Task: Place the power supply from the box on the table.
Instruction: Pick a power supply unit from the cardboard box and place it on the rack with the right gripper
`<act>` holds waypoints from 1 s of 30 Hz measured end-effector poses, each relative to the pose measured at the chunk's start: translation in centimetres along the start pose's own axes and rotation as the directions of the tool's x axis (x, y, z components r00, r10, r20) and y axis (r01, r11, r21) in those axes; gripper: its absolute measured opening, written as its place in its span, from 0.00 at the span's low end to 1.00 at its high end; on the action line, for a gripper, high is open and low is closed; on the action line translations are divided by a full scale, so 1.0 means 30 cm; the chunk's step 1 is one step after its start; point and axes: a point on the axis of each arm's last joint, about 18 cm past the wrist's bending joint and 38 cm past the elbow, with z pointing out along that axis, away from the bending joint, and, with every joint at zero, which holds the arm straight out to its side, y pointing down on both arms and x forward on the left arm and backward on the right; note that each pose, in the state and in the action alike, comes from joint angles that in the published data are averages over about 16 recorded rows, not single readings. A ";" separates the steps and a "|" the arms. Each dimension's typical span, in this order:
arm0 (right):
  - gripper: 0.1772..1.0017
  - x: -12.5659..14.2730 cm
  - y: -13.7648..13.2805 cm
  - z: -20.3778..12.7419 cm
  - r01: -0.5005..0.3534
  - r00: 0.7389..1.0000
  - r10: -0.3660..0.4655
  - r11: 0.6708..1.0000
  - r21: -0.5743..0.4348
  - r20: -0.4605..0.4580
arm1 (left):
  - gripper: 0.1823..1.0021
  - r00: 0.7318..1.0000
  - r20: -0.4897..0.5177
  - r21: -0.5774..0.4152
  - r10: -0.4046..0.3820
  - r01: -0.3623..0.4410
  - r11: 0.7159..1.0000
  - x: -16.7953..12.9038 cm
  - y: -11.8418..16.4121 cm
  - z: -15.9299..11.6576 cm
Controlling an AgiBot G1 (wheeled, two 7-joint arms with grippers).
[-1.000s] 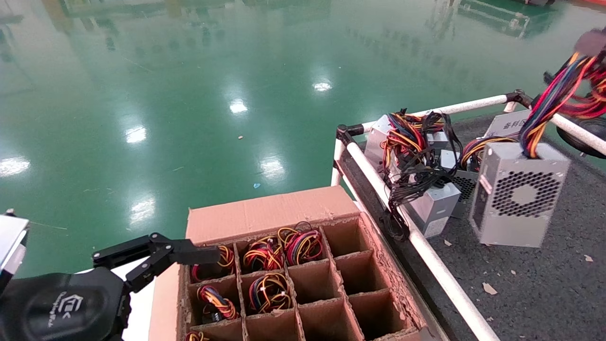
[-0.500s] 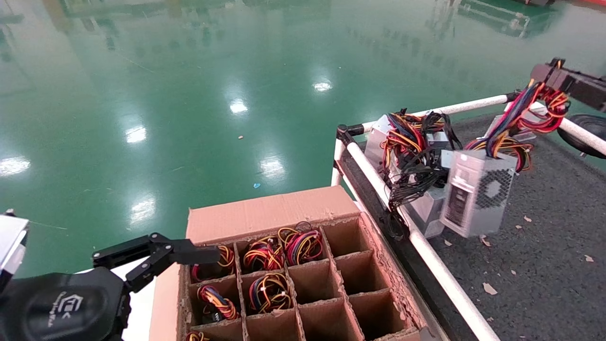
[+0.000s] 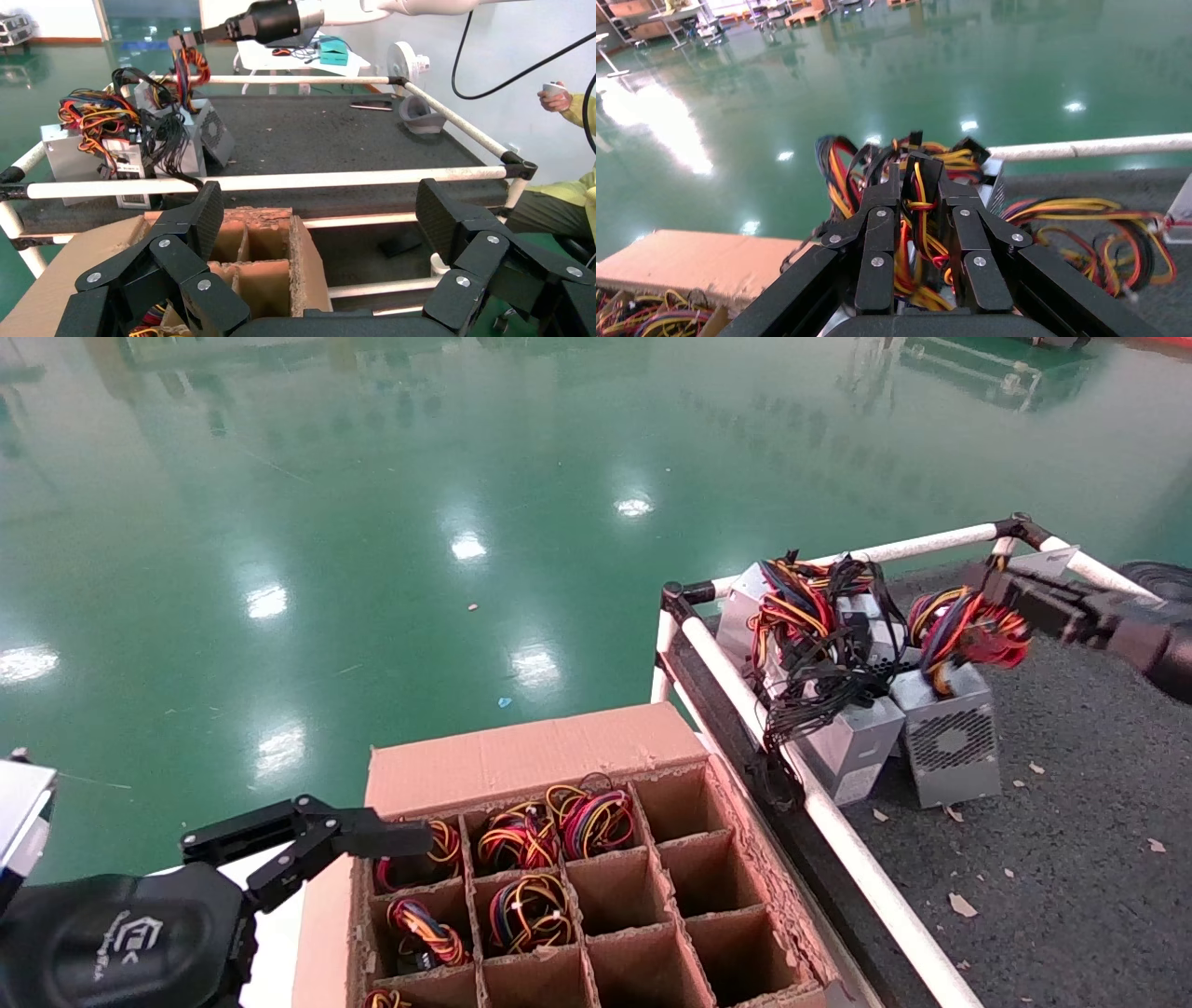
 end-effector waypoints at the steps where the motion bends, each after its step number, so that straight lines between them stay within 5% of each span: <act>1: 0.11 -0.001 0.011 0.001 -0.001 1.000 0.001 1.000 -0.007 0.001 | 1.00 1.000 0.000 0.000 0.000 0.000 1.000 0.000 0.000 0.000; 30: 0.11 0.134 0.111 -0.138 0.055 0.982 -0.075 0.992 -0.117 -0.174 | 1.00 1.000 0.000 0.000 0.000 0.000 1.000 0.000 0.000 0.000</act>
